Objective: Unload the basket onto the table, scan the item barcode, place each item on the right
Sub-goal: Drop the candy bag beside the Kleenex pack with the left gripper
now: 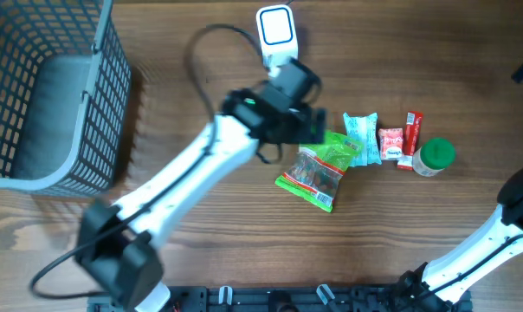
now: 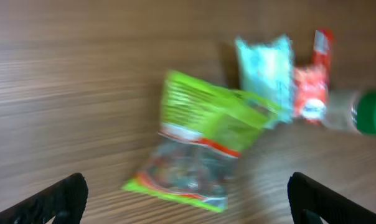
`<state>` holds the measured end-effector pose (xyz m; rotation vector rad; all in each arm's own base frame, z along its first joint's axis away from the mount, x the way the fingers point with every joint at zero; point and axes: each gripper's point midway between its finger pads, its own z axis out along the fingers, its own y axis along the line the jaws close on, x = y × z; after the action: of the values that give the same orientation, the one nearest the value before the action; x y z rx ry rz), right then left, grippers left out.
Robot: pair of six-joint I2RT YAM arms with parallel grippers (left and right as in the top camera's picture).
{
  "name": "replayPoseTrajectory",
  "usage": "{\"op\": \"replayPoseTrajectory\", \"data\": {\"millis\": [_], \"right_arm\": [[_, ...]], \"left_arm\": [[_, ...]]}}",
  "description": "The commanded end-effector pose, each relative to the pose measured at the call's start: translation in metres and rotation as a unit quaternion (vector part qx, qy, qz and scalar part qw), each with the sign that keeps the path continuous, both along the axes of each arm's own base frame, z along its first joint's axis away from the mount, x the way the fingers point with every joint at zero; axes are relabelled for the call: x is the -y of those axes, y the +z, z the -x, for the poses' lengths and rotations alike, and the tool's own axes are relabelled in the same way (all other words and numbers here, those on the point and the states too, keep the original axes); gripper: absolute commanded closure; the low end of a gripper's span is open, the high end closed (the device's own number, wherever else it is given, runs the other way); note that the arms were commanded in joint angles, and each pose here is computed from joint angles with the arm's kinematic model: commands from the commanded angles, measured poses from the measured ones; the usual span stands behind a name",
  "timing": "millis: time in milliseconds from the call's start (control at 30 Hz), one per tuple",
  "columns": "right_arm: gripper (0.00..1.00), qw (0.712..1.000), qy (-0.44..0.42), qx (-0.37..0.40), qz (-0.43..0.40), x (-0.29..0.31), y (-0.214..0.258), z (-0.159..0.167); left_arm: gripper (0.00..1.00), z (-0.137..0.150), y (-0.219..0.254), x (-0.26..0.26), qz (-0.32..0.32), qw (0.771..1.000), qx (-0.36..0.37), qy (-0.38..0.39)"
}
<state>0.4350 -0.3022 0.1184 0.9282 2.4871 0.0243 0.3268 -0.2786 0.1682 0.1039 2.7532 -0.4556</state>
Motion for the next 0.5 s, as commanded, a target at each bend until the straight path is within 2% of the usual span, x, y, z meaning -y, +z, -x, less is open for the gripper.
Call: {"op": "replayPoseTrajectory", "data": {"millis": [0, 133, 467], "right_arm": [[0.00, 1.000, -0.004, 0.020, 0.013, 0.000, 0.023, -0.003], [0.00, 1.000, -0.004, 0.020, 0.013, 0.000, 0.023, -0.003], [0.00, 1.000, -0.004, 0.019, 0.013, 0.000, 0.022, -0.003]], "left_arm": [[0.00, -0.016, 0.007, -0.074, -0.094, 0.992, 0.019, 0.083], [0.00, -0.025, 0.002, -0.114, -0.132, 0.983, 0.009, 0.128], [0.00, -0.027, 0.002, -0.117, -0.131, 0.982, 0.009, 0.132]]}}
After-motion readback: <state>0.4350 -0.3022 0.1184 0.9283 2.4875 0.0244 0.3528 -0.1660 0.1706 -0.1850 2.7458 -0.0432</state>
